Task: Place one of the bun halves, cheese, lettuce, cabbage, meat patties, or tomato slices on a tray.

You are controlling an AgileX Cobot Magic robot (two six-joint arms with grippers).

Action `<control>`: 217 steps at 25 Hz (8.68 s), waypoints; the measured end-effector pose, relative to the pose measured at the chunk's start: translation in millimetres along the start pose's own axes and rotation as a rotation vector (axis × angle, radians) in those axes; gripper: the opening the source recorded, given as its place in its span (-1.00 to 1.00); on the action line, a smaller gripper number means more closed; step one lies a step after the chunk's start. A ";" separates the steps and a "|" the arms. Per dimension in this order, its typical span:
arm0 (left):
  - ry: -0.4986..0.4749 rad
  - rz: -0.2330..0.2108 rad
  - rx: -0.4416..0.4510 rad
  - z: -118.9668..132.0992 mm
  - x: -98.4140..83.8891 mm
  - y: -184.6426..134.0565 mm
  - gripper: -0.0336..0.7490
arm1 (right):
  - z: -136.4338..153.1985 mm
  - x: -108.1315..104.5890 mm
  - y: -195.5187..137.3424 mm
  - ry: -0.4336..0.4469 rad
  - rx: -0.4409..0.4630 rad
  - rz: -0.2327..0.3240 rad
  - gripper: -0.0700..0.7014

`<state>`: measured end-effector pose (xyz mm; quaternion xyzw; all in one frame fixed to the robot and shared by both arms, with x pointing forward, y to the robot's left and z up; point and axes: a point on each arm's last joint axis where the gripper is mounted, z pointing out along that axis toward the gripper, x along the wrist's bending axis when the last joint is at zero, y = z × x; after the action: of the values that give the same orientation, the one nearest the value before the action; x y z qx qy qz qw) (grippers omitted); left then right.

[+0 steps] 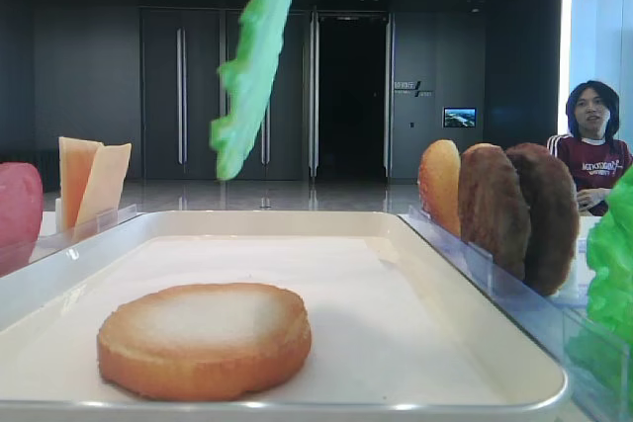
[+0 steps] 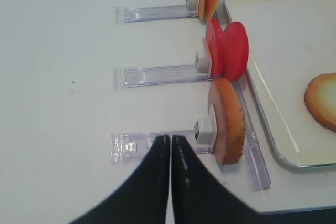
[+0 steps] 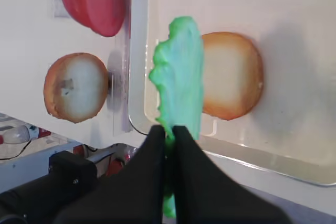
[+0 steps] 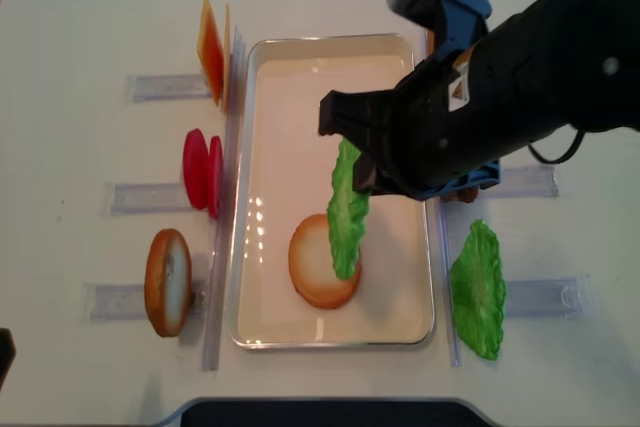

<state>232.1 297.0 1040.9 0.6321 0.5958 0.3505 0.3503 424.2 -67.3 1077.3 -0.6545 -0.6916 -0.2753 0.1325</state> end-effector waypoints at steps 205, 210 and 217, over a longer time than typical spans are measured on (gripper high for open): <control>0.000 0.000 0.000 0.0 0.0 0.0 -0.93 | -177.7 -164.4 16.5 -0.575 -0.288 0.044 0.30; 0.000 0.000 0.000 0.0 0.0 0.0 -0.93 | -190.9 -154.6 -37.9 -0.566 -0.403 0.006 0.30; 0.000 0.000 0.000 0.0 0.0 0.0 -0.93 | -200.9 -147.7 -100.5 -0.561 -0.565 -0.061 0.30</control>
<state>232.1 297.0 1040.9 0.6321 0.5958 0.3505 0.3503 306.3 -300.7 1139.6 -0.6942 -0.6171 -0.2690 -0.2548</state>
